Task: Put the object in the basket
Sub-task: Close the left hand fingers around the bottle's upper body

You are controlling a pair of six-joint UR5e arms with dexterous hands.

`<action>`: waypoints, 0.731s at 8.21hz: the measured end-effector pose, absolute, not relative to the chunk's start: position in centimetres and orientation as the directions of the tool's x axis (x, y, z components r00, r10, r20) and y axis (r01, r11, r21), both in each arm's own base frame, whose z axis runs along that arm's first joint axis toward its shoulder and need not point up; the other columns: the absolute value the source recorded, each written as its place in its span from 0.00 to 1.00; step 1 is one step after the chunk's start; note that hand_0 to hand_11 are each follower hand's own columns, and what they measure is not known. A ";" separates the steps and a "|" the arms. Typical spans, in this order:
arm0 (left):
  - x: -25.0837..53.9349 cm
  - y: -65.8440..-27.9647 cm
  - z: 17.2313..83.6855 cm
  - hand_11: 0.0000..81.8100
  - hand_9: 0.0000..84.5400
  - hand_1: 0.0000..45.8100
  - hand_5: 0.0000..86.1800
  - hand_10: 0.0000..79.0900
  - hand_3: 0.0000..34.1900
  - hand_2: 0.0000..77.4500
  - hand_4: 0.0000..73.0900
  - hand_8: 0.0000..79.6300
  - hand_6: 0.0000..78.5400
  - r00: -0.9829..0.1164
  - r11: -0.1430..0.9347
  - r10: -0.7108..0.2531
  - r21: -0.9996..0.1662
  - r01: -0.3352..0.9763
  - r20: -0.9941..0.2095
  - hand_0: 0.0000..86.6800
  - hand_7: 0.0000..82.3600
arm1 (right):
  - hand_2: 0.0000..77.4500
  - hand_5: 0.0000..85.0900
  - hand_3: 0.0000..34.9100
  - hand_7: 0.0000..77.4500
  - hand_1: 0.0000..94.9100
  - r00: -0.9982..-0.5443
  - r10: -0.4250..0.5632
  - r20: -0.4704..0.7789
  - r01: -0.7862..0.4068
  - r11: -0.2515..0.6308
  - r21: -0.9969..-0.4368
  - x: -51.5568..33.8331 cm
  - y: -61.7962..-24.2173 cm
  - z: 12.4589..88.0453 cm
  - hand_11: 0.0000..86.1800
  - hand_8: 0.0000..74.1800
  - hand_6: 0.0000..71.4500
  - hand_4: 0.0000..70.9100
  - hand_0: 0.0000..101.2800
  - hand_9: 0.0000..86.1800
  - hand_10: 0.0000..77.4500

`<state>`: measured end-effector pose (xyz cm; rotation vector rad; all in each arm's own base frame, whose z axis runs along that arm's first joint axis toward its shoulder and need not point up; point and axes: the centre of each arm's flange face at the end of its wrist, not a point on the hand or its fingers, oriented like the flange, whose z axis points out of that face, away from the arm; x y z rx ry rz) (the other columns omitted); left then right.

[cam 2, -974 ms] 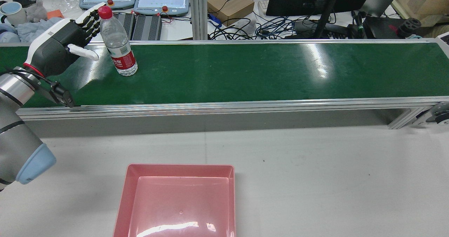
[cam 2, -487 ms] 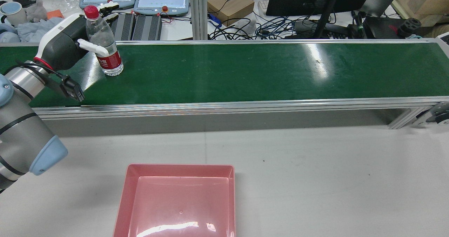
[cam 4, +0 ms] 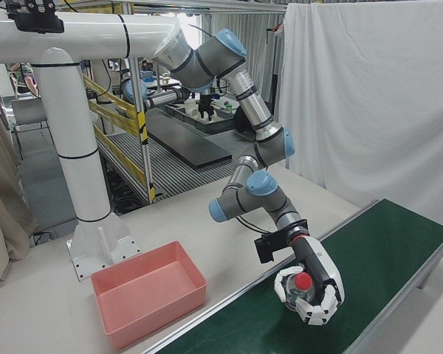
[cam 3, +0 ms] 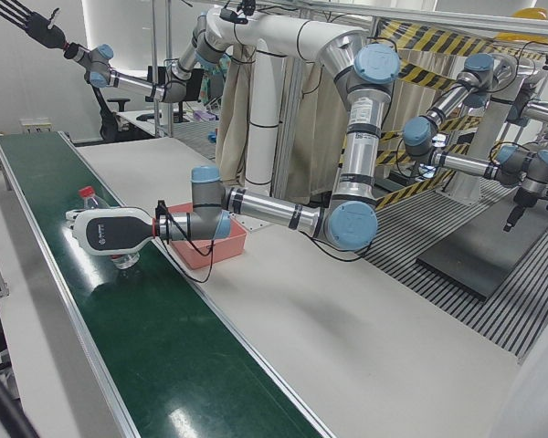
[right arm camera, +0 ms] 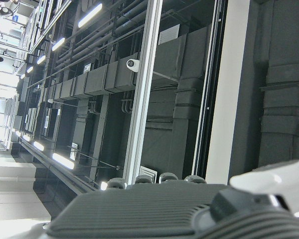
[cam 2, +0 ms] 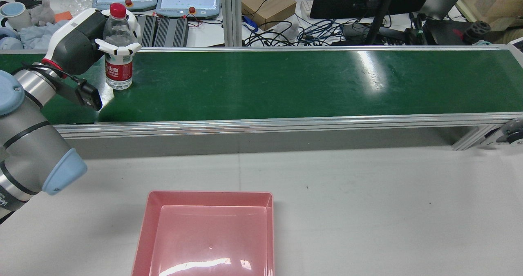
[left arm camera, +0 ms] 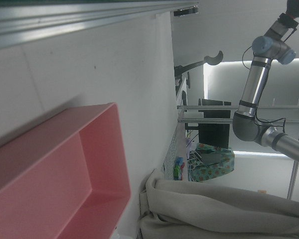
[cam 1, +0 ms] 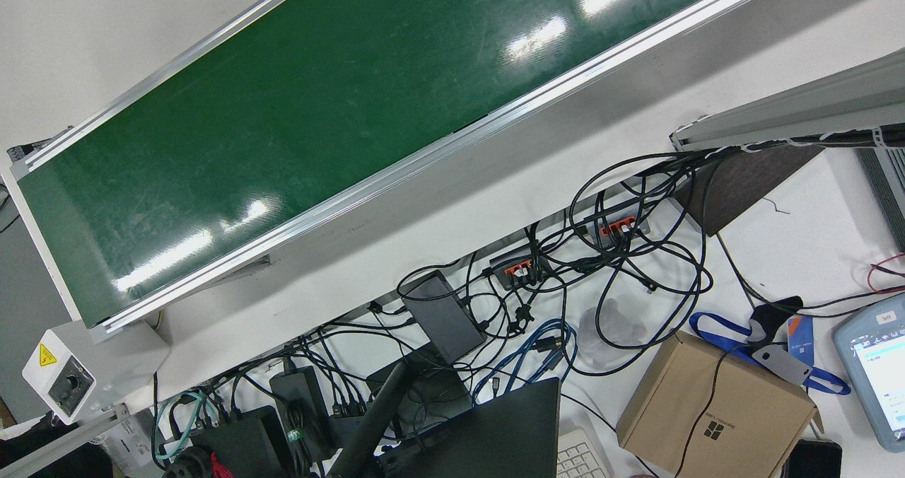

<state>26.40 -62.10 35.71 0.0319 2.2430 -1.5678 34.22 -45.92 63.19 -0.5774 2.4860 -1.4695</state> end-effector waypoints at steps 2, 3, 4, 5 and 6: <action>26.4 -62.0 35.2 0.73 0.71 0.17 0.68 0.75 0.00 0.65 0.72 0.82 0.81 -0.920 0.373 -0.206 -0.896 0.242 -0.334 0.83 0.71 | 0.01 0.00 0.00 0.01 0.00 -0.905 -0.425 0.029 -0.230 0.431 -0.872 34.2 -45.9 63.2 0.00 0.00 0.00 0.01 0.00 0.00 0.01; 26.4 -61.9 34.7 0.73 0.71 0.15 0.67 0.75 0.00 0.65 0.73 0.84 0.81 -0.921 0.381 -0.210 -0.895 0.232 -0.328 0.86 0.72 | 0.01 0.00 0.00 0.01 0.00 -0.905 -0.425 0.029 -0.230 0.431 -0.872 34.2 -45.9 63.2 0.00 0.00 0.00 0.01 0.00 0.00 0.01; 26.2 -61.3 33.4 0.73 0.71 0.15 0.67 0.75 0.00 0.65 0.73 0.84 0.81 -0.924 0.396 -0.219 -0.894 0.210 -0.314 0.86 0.72 | 0.01 0.00 0.00 0.01 0.00 -0.905 -0.425 0.029 -0.230 0.431 -0.873 34.2 -45.9 63.2 0.00 0.00 0.00 0.01 0.00 0.00 0.01; 25.6 -59.9 31.2 0.73 0.71 0.15 0.67 0.75 0.00 0.65 0.73 0.84 0.81 -0.924 0.419 -0.234 -0.889 0.184 -0.301 0.88 0.72 | 0.01 0.00 0.01 0.01 0.00 -0.905 -0.425 0.029 -0.230 0.431 -0.873 34.2 -45.9 63.2 0.00 0.00 0.00 0.01 0.00 0.00 0.01; 24.8 -58.3 29.1 0.73 0.71 0.15 0.67 0.75 0.00 0.65 0.73 0.84 0.81 -0.924 0.440 -0.247 -0.883 0.162 -0.292 0.88 0.72 | 0.01 0.00 0.01 0.01 0.00 -0.905 -0.425 0.029 -0.230 0.431 -0.873 34.2 -45.9 63.2 0.00 0.00 0.00 0.01 0.00 0.00 0.01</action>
